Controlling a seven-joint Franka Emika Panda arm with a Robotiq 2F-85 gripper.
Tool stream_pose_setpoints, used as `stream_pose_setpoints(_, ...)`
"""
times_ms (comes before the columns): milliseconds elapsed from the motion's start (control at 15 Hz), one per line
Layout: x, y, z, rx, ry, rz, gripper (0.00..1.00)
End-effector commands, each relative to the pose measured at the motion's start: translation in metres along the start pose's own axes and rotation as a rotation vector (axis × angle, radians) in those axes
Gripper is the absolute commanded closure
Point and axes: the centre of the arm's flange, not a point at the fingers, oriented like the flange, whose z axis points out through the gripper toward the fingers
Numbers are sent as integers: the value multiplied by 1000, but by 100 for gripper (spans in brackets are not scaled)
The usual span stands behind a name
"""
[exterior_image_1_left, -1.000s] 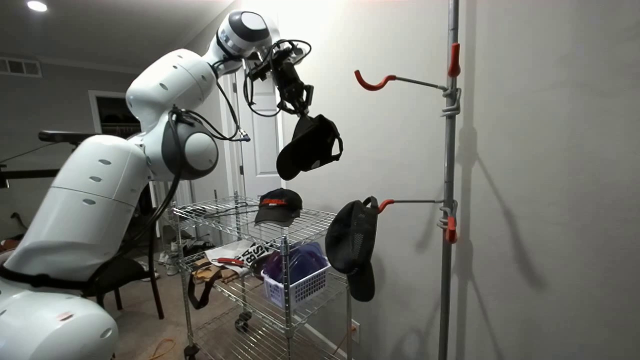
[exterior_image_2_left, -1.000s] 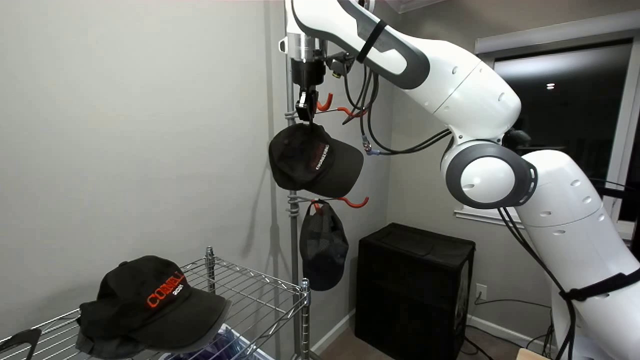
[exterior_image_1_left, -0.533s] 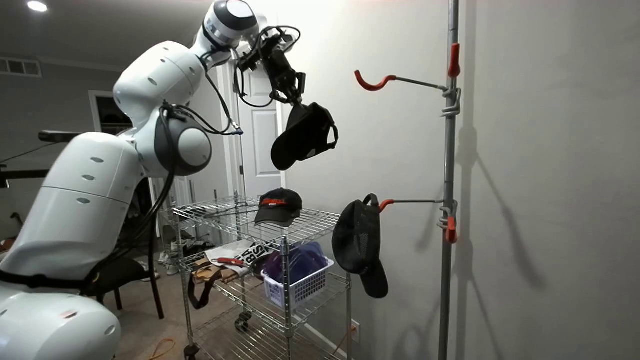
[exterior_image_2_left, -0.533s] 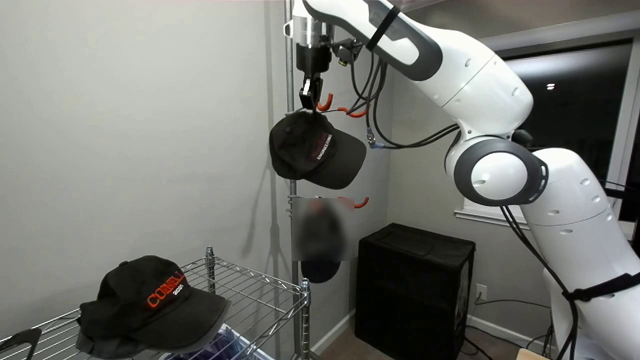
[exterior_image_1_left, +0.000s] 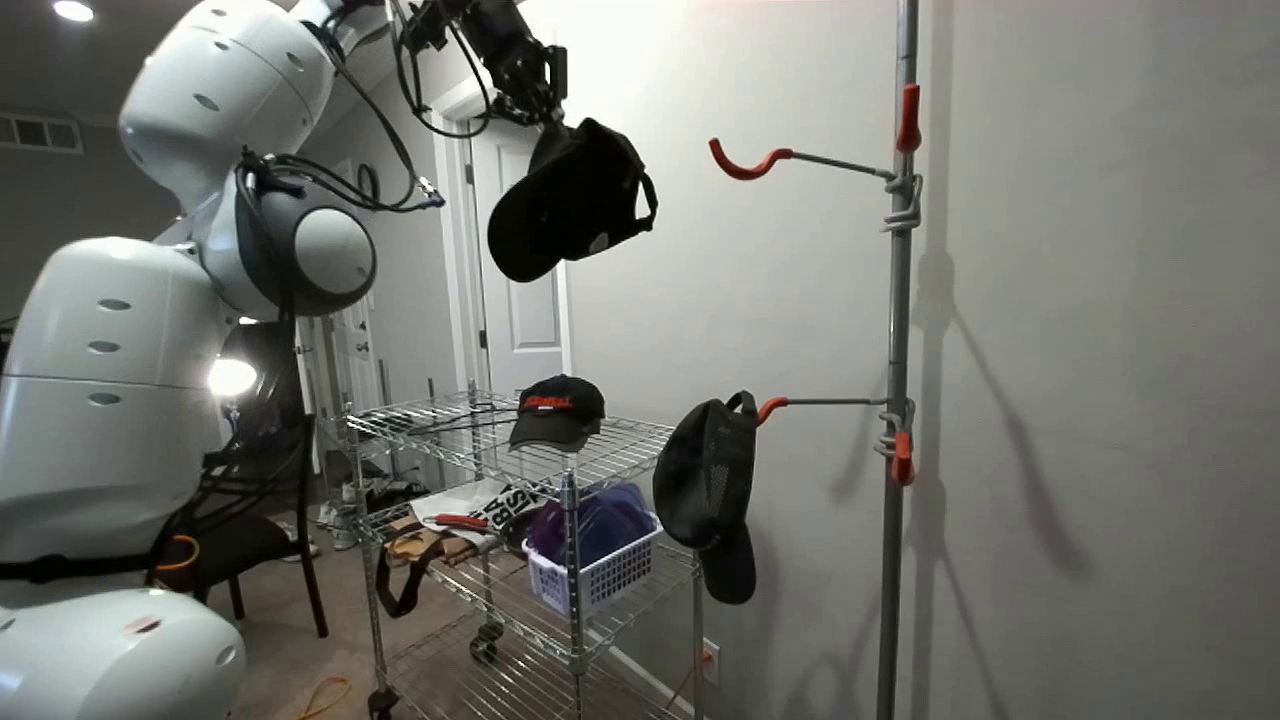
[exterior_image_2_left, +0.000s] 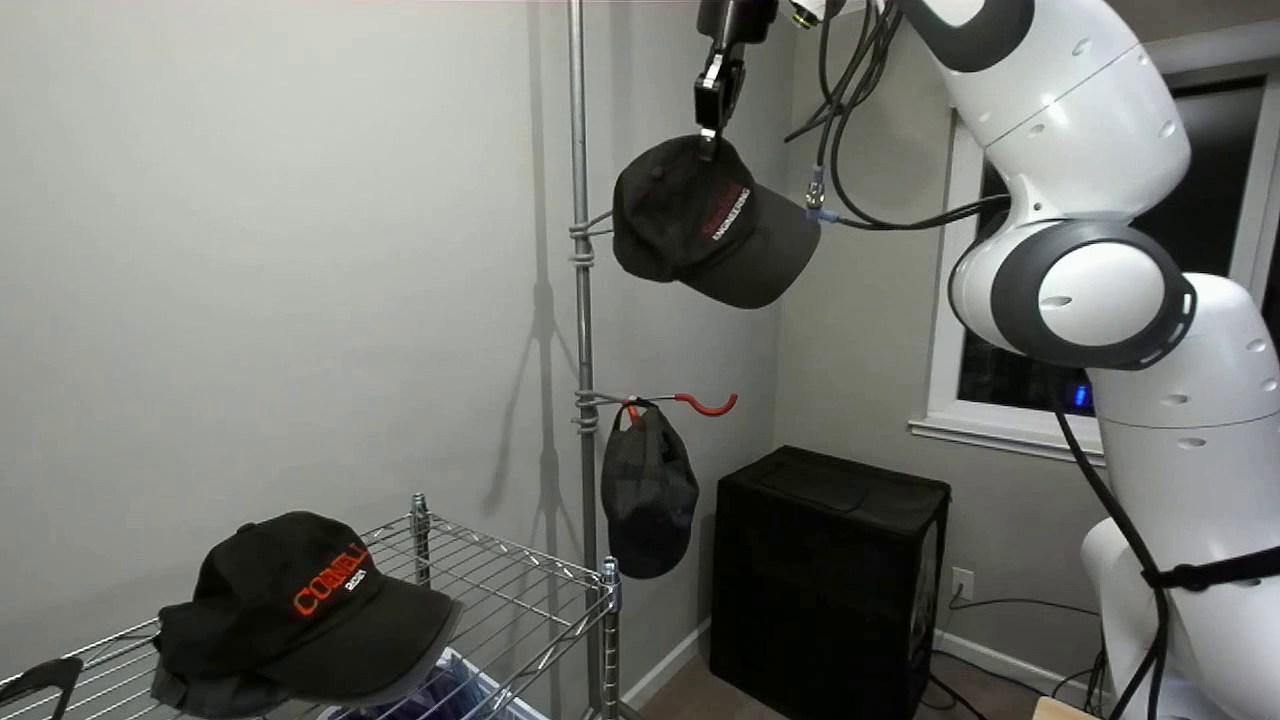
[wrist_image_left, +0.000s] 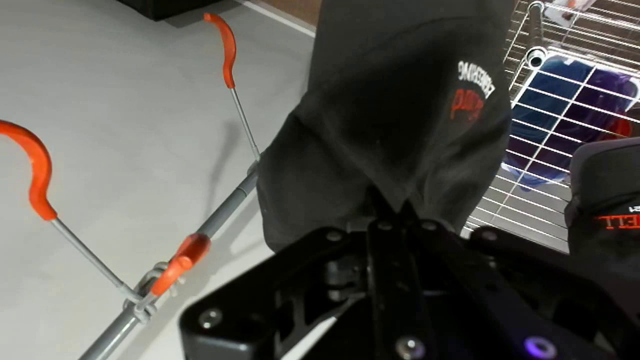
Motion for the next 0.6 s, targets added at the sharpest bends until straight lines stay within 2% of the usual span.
stream_pose_setpoints(0,-71,11,17,39,-41,72,99)
stream_pose_setpoints(267,-101,25,44,127,-208,126,99)
stream_pose_setpoints(400,-112,31,56,213,-291,119,99)
stream_pose_setpoints(533,-124,37,67,256,-363,129,99)
